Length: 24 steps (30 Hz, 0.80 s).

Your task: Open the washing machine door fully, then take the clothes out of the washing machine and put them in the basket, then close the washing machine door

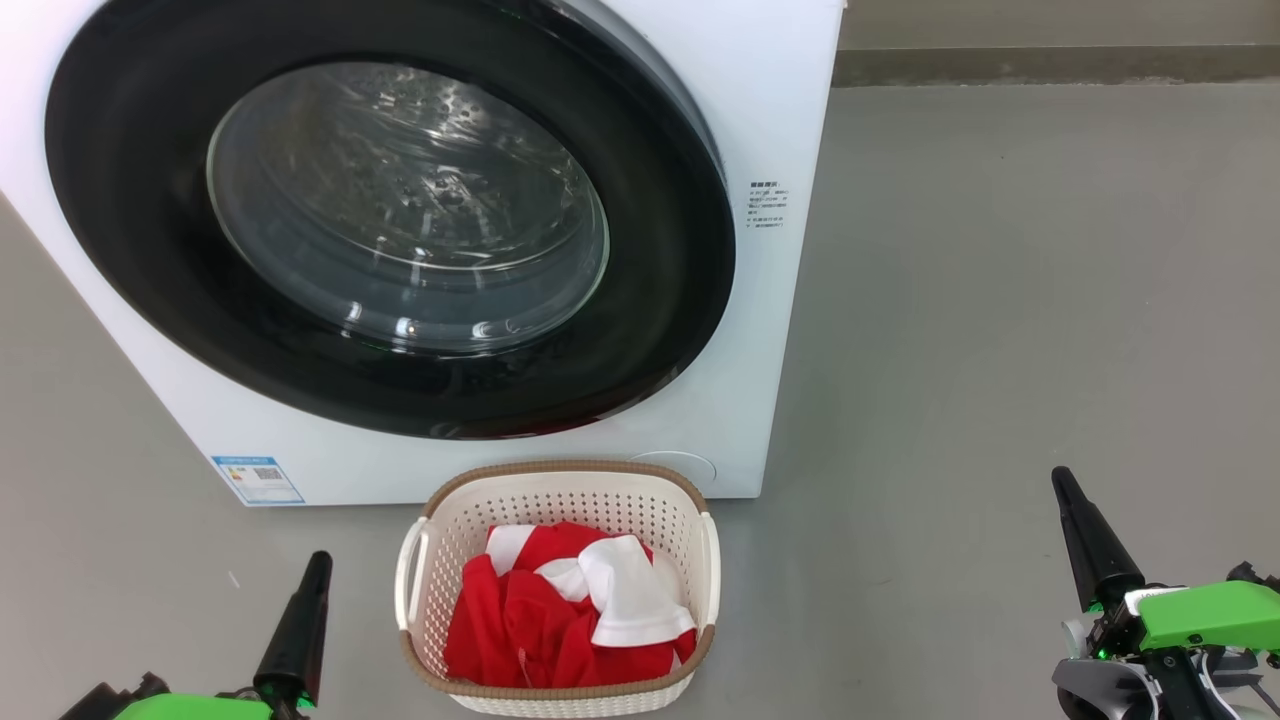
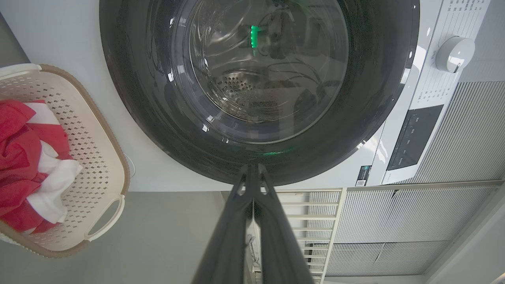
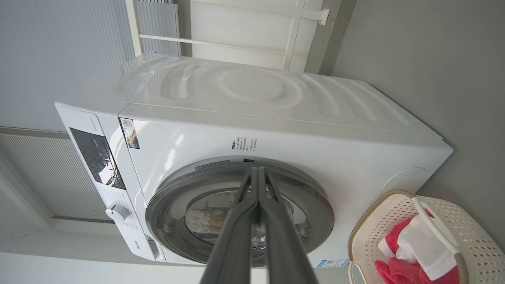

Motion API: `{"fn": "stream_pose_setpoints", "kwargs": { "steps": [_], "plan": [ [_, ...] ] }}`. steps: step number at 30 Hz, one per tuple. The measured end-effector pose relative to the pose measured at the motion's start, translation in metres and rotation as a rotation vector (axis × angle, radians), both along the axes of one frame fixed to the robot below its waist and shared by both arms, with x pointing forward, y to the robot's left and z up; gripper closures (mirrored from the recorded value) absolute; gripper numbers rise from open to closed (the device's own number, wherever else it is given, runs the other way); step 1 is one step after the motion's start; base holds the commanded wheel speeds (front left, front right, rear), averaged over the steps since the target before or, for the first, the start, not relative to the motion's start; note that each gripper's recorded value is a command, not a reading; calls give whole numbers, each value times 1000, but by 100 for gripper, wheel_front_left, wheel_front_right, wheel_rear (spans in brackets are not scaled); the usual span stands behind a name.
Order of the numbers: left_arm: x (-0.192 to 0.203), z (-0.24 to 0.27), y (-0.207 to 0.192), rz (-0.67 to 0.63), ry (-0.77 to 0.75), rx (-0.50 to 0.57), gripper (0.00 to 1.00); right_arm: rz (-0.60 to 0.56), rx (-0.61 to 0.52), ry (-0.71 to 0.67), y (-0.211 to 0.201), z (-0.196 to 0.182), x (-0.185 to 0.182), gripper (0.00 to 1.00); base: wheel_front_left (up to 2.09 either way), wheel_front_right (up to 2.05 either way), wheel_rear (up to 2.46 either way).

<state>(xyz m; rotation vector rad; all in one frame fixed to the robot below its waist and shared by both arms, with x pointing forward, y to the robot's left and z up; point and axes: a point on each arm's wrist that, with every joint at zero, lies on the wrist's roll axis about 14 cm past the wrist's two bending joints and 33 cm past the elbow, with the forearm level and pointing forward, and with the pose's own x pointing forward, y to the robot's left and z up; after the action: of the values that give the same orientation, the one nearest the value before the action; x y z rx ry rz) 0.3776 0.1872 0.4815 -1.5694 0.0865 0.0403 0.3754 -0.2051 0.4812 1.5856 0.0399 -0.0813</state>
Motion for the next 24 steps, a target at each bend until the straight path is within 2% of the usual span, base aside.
{"fn": "stream_pose_setpoints", "kwargs": {
  "steps": [24],
  "plan": [
    [0, 0, 0, 0, 0, 0, 100, 0, -1, 0, 0, 0, 0, 100, 0, 0, 0]
  ]
}}
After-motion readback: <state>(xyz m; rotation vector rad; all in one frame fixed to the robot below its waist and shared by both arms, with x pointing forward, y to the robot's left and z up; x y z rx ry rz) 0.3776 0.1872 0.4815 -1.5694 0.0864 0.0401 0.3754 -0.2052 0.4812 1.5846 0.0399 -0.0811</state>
